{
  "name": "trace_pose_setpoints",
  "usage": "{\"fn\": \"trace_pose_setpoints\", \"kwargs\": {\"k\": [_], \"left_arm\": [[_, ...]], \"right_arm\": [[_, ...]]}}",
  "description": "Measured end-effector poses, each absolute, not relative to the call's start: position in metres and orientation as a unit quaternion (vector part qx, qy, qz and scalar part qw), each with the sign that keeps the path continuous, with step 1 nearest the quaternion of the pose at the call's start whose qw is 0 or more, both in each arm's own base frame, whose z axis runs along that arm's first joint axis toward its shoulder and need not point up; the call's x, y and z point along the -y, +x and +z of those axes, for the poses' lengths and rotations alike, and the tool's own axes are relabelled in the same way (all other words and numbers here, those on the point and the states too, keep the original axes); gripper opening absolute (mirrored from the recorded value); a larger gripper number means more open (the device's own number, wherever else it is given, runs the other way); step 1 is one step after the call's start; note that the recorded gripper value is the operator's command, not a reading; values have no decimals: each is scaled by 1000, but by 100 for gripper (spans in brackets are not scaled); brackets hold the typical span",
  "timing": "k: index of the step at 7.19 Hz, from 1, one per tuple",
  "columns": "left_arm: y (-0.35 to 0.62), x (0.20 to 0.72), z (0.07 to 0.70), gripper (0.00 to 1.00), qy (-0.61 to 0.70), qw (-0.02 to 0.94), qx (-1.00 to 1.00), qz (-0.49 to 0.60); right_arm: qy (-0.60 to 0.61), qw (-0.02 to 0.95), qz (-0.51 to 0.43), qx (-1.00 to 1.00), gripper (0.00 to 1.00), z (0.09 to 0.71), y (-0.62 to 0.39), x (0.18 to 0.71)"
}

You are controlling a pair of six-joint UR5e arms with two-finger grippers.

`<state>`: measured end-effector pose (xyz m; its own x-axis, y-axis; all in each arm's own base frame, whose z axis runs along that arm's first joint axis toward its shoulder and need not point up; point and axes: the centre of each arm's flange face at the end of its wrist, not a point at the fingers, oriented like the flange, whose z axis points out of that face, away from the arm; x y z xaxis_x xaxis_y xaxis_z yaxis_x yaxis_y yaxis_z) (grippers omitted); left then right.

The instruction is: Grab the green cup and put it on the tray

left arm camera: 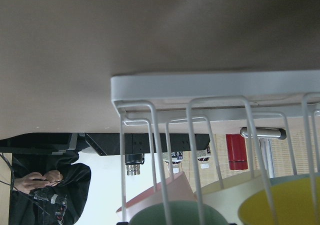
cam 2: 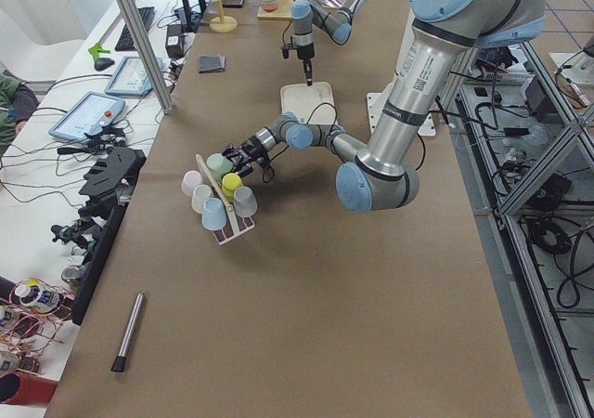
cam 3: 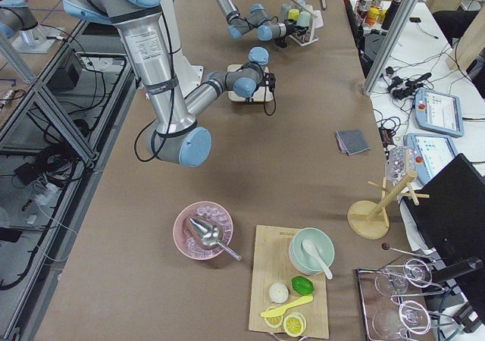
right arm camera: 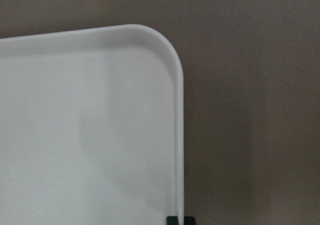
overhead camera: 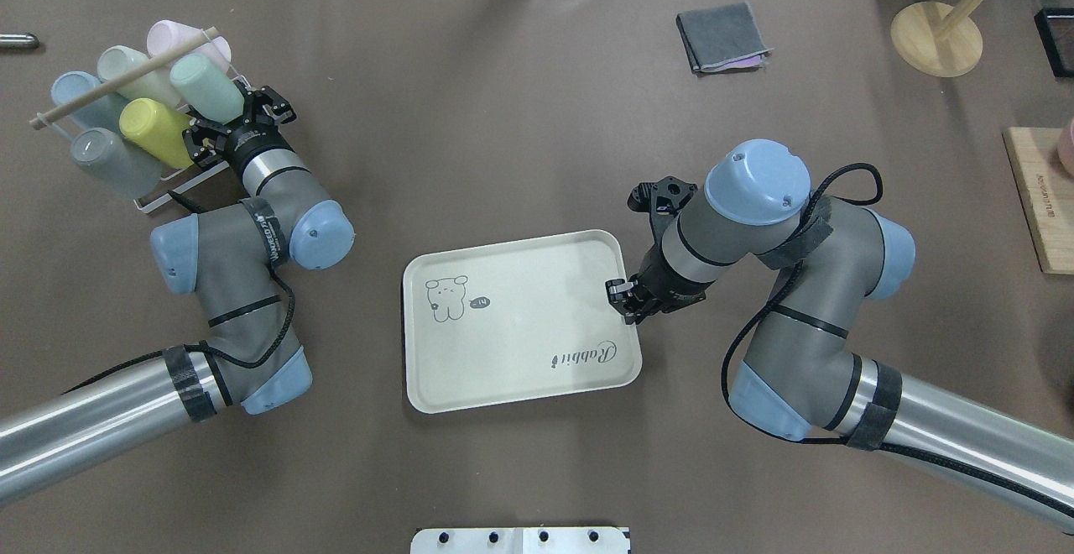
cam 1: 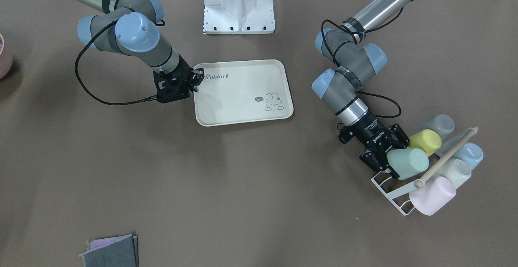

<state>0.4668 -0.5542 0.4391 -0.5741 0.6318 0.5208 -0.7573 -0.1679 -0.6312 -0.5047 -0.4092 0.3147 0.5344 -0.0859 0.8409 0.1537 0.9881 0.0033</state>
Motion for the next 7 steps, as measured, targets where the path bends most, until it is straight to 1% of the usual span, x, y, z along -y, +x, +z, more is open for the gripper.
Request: {"fn": "trace_pose_setpoints", "kwargs": {"k": [2, 3, 4, 7], "left_arm": [[458, 551, 430, 51, 71, 449, 462, 761], [454, 550, 424, 51, 72, 446, 464, 762], [449, 548, 418, 51, 74, 443, 466, 762], [421, 536, 391, 51, 85, 429, 472, 766]], "right_arm": [[-45, 878, -58, 473, 0, 321, -506, 409], [-48, 879, -54, 470, 65, 326, -503, 411], [-50, 883, -49, 465, 99, 334, -503, 413], [-55, 888, -22, 456, 100, 342, -497, 429]]}}
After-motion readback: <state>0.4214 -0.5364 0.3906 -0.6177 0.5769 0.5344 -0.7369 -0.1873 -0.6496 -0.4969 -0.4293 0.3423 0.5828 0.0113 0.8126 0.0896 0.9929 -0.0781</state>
